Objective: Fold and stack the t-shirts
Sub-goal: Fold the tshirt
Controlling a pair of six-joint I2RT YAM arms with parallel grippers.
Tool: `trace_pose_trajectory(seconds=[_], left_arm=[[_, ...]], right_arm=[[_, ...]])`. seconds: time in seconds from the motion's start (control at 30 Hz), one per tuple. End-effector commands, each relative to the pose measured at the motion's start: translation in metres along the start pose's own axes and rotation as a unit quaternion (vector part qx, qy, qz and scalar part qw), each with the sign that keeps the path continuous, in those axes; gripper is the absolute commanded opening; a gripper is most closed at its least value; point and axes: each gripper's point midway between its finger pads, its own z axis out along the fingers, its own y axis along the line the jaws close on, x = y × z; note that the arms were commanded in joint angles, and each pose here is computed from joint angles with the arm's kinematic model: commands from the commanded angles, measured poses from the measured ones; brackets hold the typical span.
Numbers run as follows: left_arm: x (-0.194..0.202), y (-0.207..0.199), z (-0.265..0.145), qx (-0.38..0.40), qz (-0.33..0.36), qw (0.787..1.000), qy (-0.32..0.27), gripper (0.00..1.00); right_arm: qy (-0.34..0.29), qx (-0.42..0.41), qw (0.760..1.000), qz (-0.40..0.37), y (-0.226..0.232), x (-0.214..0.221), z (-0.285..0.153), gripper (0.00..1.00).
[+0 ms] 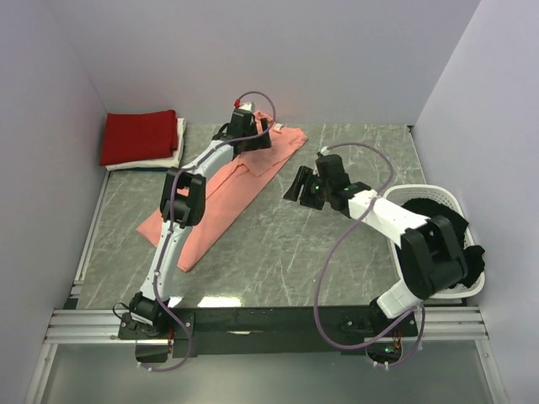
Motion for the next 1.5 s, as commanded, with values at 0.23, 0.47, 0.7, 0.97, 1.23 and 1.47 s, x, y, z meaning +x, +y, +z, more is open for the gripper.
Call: trace_pose_trajectory(seconds=[0.23, 0.47, 0.7, 0.97, 1.23, 1.47], left_arm=[[-0.136, -0.078, -0.169, 0.101, -0.016, 0.982, -0.157, 0.99], [-0.163, -0.040, -0.294, 0.033, -0.089, 0.976, -0.197, 0.97], [-0.152, -0.011, -0.408, -0.003, -0.096, 0.963, -0.251, 0.98], [-0.132, -0.002, -0.473, 0.010, -0.090, 0.956, -0.281, 0.99], [-0.110, 0.003, -0.468, 0.012, -0.084, 0.961, -0.263, 0.99], [-0.089, 0.006, -0.453, 0.016, -0.081, 0.969, -0.234, 0.98]], right_arm=[[0.026, -0.008, 0.998, -0.056, 0.066, 0.041, 0.053, 0.66], [0.029, -0.075, 0.991, -0.108, 0.164, 0.082, 0.087, 0.65], [0.045, -0.064, 0.982, -0.171, 0.225, 0.133, 0.133, 0.65], [0.086, -0.046, 0.978, -0.185, 0.219, 0.184, 0.168, 0.65], [0.118, 0.009, 0.974, -0.195, 0.157, 0.208, 0.149, 0.65], [0.133, 0.054, 0.971, -0.190, 0.093, 0.216, 0.110, 0.65]])
